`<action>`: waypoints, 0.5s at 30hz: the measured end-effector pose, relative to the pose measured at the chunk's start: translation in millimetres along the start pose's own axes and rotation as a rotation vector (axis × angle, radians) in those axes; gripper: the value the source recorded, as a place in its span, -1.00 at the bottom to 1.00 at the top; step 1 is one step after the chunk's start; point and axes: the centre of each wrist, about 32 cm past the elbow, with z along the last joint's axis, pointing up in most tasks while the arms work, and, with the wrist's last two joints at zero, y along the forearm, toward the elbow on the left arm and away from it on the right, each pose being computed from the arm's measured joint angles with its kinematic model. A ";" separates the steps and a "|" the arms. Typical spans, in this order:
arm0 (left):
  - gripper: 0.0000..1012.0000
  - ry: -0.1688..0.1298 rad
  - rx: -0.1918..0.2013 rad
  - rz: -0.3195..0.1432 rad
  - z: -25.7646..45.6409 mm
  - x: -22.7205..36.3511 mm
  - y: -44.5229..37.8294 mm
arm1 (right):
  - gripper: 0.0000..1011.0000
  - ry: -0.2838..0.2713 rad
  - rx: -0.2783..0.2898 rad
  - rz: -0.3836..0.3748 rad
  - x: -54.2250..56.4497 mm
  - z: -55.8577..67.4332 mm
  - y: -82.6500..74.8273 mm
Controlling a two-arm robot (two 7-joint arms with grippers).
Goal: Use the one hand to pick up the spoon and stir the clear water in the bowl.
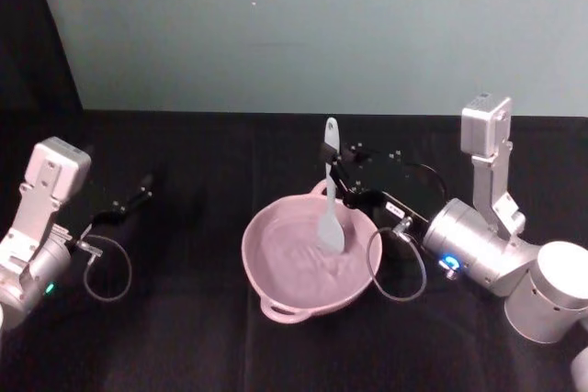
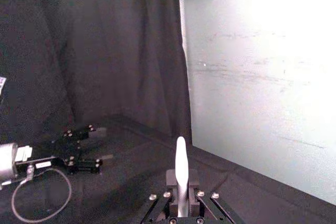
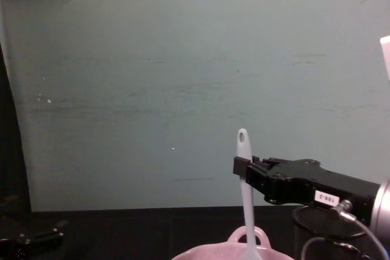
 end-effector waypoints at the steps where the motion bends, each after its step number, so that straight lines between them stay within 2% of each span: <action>1: 0.99 0.000 0.000 0.000 0.0 0.0 0.0 | -0.78 -0.002 -0.002 0.001 -0.3 0.3 -1.2; 7: 0.99 0.000 0.000 0.000 0.0 0.0 0.0 | -0.78 -0.015 -0.014 0.016 -5.2 3.7 -6.8; 15: 0.99 0.000 0.000 0.000 0.0 0.0 0.0 | -0.78 -0.002 -0.019 0.083 -25.3 2.2 -3.7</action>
